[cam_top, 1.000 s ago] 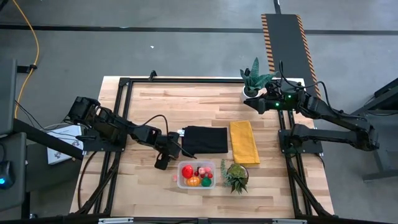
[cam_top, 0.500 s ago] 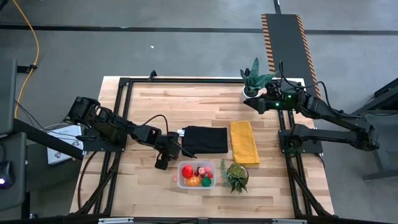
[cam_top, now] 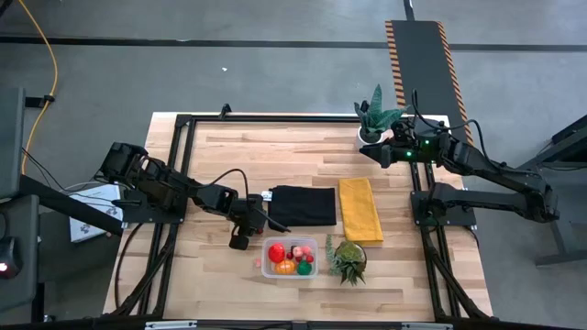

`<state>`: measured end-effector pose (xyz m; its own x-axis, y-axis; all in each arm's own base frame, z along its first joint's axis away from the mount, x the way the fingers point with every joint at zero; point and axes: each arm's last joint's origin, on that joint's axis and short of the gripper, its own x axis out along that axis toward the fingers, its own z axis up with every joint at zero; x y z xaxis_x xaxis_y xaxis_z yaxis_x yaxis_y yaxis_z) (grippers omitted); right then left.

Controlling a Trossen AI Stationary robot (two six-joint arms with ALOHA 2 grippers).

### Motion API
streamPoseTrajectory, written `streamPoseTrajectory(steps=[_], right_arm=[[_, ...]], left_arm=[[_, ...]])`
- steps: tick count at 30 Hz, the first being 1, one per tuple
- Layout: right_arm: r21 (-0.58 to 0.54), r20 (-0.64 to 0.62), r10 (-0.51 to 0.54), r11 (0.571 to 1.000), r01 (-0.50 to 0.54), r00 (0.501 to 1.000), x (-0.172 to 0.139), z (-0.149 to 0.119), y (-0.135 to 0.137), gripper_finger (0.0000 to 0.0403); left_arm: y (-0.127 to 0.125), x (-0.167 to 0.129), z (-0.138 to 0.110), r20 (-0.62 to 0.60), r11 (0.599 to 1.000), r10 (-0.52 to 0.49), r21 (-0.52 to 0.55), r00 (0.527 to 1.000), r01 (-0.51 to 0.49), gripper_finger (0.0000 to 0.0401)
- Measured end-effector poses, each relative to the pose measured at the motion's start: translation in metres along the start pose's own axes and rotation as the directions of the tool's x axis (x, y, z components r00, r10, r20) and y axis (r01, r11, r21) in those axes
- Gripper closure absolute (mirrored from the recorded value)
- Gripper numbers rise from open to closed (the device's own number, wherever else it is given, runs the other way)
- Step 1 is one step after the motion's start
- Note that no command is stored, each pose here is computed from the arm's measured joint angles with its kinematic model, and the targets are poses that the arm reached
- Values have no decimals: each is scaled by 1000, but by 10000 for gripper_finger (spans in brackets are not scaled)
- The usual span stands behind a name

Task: Pick and placing Produce into tupperware
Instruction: Put the red cherry into the transparent bin

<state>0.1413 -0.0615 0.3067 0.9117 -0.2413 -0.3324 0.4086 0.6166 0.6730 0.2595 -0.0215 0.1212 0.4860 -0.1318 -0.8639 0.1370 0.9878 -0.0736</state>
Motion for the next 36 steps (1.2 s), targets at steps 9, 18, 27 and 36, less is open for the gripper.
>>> streamPoseTrajectory(steps=[9,18,27,36], right_arm=[[-8,0,0,1000,0,1000,0,0,0,231],[-19,0,0,1000,0,1000,0,0,0,231],[-33,0,0,999,0,1000,0,0,0,231],[-45,0,0,999,0,1000,0,0,0,231]], left_arm=[[0,-7,15,-28,1000,3,-3,1000,-3,322],[1,-18,29,-93,998,54,-4,994,-55,322],[1,-24,35,-137,998,68,-8,988,-69,323],[0,-36,52,-134,996,81,-12,988,-84,323]])
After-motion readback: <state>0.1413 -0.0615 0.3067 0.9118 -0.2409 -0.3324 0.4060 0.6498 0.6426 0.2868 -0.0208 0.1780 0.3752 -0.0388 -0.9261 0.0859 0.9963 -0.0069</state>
